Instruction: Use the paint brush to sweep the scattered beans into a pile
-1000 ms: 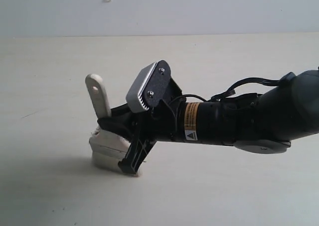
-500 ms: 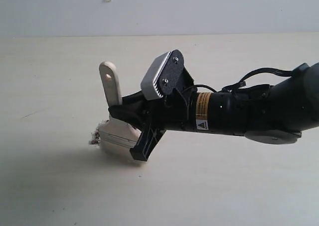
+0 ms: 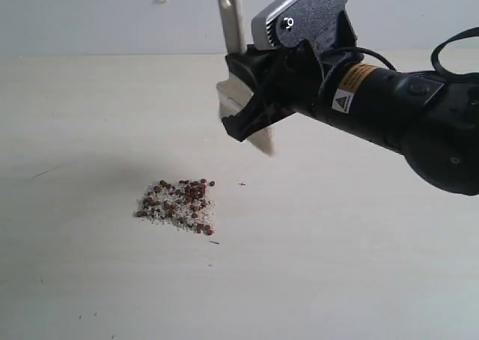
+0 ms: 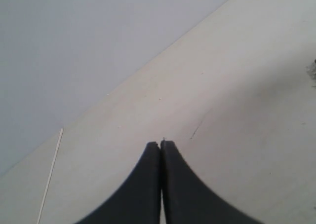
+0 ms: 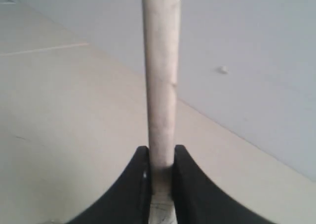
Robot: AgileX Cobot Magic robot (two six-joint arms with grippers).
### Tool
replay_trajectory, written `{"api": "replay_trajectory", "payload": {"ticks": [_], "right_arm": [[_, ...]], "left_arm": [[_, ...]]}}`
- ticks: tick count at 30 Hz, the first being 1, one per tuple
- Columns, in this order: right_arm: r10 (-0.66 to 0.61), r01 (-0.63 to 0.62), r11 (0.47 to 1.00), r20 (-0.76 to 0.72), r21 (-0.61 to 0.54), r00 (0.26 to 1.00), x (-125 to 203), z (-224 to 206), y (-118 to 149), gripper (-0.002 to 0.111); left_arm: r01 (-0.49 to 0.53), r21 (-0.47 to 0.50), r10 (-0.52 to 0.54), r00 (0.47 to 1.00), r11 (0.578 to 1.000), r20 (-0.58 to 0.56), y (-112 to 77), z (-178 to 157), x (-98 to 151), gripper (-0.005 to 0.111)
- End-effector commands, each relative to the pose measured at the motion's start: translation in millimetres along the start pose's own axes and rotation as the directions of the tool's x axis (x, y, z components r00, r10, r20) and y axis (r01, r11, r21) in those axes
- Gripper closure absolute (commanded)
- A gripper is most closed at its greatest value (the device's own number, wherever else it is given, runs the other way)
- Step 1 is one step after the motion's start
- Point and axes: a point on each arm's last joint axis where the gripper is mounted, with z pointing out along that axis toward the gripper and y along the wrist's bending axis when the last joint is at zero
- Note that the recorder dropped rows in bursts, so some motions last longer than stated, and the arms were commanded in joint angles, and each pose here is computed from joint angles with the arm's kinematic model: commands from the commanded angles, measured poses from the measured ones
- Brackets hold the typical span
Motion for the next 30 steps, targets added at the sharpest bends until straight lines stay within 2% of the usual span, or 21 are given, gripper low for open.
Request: {"api": "replay_trajectory", "payload": {"ticks": [1, 7, 14, 23, 30], "right_arm": [[0.043, -0.034, 0.992, -0.07, 0.123, 0.997, 22.6, 14.9, -11.2, 0.108], [0.152, -0.134, 0.985, -0.171, 0.113, 0.974, 40.3, 44.8, 1.2, 0.108], [0.134, -0.127, 0.991, -0.217, 0.042, 0.967, 35.2, 58.8, 23.4, 0.108], [0.187, -0.181, 0.982, -0.262, 0.049, 0.947, 38.4, 58.3, 24.6, 0.108], [0.286, -0.278, 0.958, -0.256, 0.068, 0.923, 38.3, 58.4, 25.3, 0.108]], "left_arm": [[0.016, -0.009, -0.016, 1.0, 1.0, 0.014, 0.9, -0.7, -1.5, 0.107], [0.016, -0.009, -0.016, 1.0, 1.0, 0.014, 0.9, -0.7, -1.5, 0.107], [0.016, -0.009, -0.016, 1.0, 1.0, 0.014, 0.9, -0.7, -1.5, 0.107], [0.016, -0.009, -0.016, 1.0, 1.0, 0.014, 0.9, -0.7, -1.5, 0.107], [0.016, -0.009, -0.016, 1.0, 1.0, 0.014, 0.9, -0.7, -1.5, 0.107]]}}
